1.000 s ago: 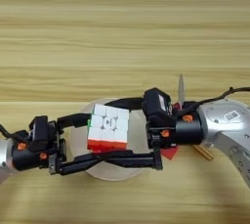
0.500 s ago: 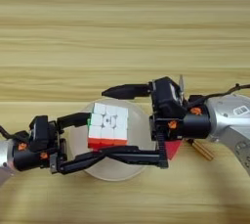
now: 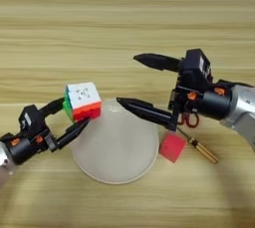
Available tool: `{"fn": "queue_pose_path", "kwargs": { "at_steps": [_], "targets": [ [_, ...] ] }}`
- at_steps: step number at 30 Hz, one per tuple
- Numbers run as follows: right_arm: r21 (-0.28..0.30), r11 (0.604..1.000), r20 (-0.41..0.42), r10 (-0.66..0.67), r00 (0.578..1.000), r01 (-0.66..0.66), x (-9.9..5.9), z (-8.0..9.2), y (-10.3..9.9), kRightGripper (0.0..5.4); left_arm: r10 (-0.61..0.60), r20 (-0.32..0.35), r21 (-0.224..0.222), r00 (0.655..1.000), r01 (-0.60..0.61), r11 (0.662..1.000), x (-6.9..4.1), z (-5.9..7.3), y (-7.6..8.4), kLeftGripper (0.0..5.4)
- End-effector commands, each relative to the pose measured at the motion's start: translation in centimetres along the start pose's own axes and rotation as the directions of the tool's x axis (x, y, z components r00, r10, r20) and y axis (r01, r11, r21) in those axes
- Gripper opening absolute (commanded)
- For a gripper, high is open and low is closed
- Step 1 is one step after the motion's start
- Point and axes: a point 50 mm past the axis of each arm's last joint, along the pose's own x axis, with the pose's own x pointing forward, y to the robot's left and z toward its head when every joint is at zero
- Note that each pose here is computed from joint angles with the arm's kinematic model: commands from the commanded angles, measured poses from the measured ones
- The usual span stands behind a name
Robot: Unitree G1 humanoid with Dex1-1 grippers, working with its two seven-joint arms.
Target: Move the objects on the table
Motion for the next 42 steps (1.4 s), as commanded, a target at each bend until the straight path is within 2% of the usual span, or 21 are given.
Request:
{"fn": "queue_pose_path", "kwargs": {
  "at_steps": [1,8,12,19,23,26,29,35,42],
  "targets": [
    [-0.037,0.997,0.018,-0.068,0.997,0.069,-0.2,0.3,-0.7,5.4,0.107,-0.022,0.033,0.994,-0.107,0.994,-0.5,-0.4,0.6,3.28],
    [-0.031,0.983,0.031,-0.182,0.983,0.183,-0.4,0.0,-1.6,5.4,0.323,-0.072,0.038,0.944,-0.321,0.946,-0.9,-1.5,2.7,3.28],
    [-0.046,0.96,0.021,-0.276,0.961,0.276,-0.2,-0.7,-2.1,5.4,0.359,-0.088,0.07,0.929,-0.354,0.933,-1.0,-1.8,3.1,3.28],
    [-0.058,0.899,0.021,-0.433,0.901,0.434,0.6,-1.7,-2.7,5.4,0.417,-0.108,0.084,0.902,-0.41,0.908,-0.9,-2.2,3.9,3.28],
    [-0.066,0.827,0.034,-0.558,0.829,0.559,0.6,-2.2,-3.4,5.4,0.417,-0.123,0.086,0.9,-0.409,0.908,-0.7,-2.5,3.9,3.28],
    [-0.11,0.763,0.034,-0.637,0.77,0.637,0.5,-2.7,-4.2,5.4,0.412,-0.137,0.085,0.901,-0.404,0.911,-0.6,-2.7,3.8,3.28],
    [-0.126,0.729,0.044,-0.673,0.738,0.673,0.5,-3.0,-4.5,5.4,0.411,-0.155,0.081,0.899,-0.403,0.912,-0.6,-3.0,3.8,3.28],
    [-0.157,0.696,0.055,-0.702,0.71,0.701,0.4,-3.3,-4.7,5.4,0.391,-0.201,0.064,0.898,-0.386,0.92,-0.8,-3.8,3.5,3.28],
    [-0.162,0.685,0.068,-0.71,0.701,0.71,0.7,-3.3,-4.8,5.4,0.382,-0.247,0.031,0.89,-0.387,0.922,-1.1,-4.7,3.3,3.28]
  ]
}}
